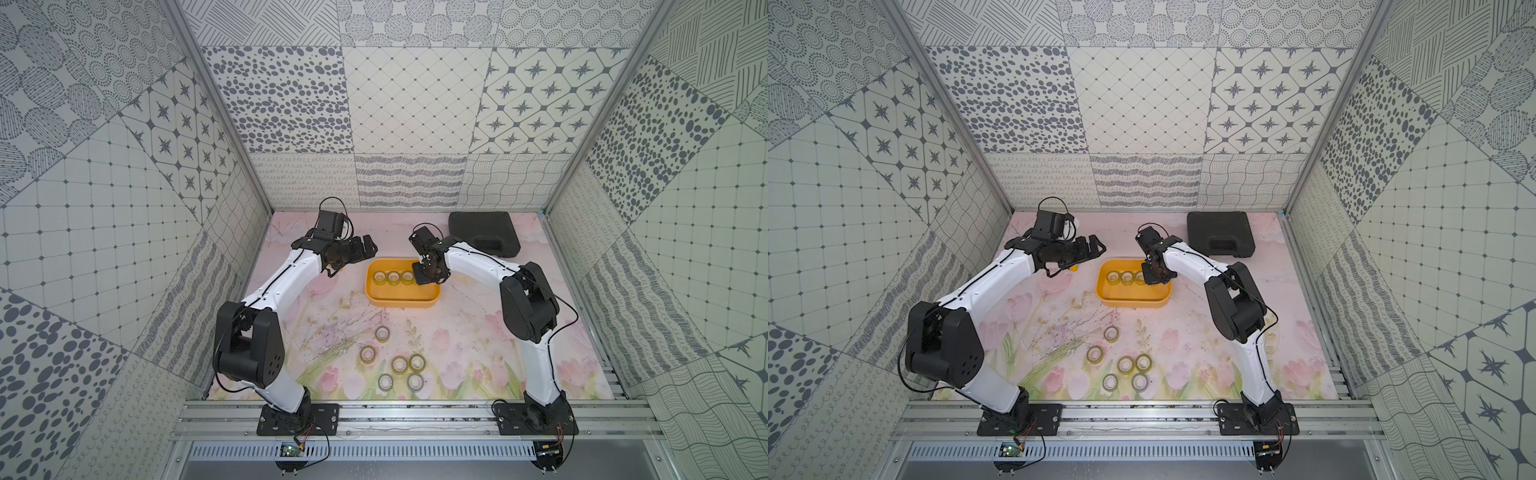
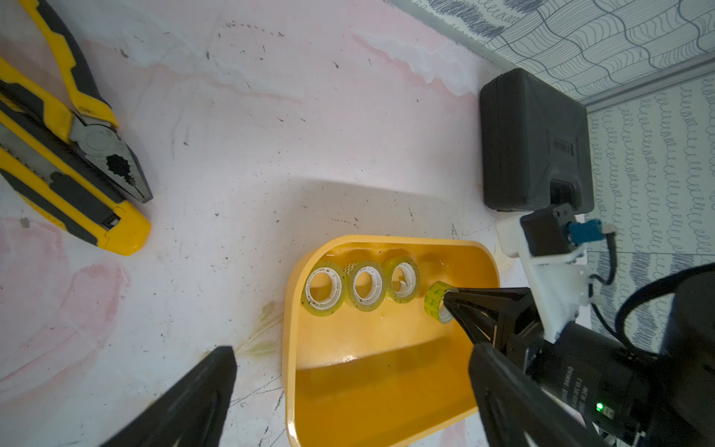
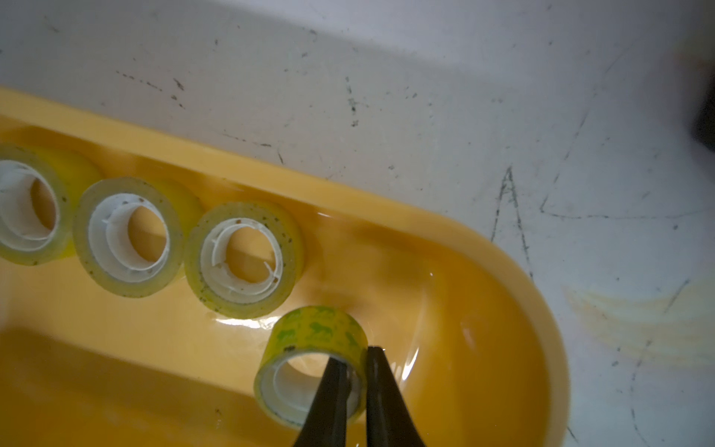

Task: Put the transparent tape into the storage box
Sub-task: Place the tape in the storage box.

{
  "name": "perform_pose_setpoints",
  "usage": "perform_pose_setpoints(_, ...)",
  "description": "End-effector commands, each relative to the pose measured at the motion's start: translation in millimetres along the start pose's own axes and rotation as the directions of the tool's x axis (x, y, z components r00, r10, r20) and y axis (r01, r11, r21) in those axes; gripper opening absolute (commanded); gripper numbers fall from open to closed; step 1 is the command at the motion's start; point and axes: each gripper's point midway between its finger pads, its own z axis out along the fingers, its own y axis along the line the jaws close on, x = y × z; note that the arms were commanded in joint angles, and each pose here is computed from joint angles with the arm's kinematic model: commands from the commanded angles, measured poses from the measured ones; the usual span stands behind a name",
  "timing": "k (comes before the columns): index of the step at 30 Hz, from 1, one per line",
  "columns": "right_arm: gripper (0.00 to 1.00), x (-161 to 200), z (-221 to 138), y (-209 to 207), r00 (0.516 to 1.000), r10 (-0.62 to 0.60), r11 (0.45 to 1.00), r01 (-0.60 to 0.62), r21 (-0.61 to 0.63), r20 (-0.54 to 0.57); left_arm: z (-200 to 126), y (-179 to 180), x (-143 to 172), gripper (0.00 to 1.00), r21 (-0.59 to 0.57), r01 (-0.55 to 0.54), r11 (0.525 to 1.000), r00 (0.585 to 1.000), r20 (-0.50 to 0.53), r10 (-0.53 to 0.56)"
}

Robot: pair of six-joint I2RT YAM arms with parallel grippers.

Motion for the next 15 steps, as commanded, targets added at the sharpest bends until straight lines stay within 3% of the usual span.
perform_pose_setpoints(1, 0.10, -16.7, 0.3, -9.0, 0.999, 0.004, 0.999, -0.006, 0.048, 0.045, -6.6, 1.7, -14.6, 0.99, -0.012, -0.028, 1.000, 0.998, 0.053, 0.029)
perform_pose_setpoints(9, 0.12, -20.9, 14.0, -19.8, 0.999, -0.001, 0.994, -0.003, 0.107, 0.033, -4.8, 0.7, -13.5, 0.99, 0.001, -0.022, 1.000, 0.999, 0.046, 0.022)
perform_pose_setpoints(15, 0.23, -25.8, 17.4, -15.4, 0.999, 0.010, 0.996, -0.013, 0.091, 0.032, -4.7, 0.4, -13.2, 0.99, 0.003, -0.021, 1.000, 0.999, 0.044, 0.021)
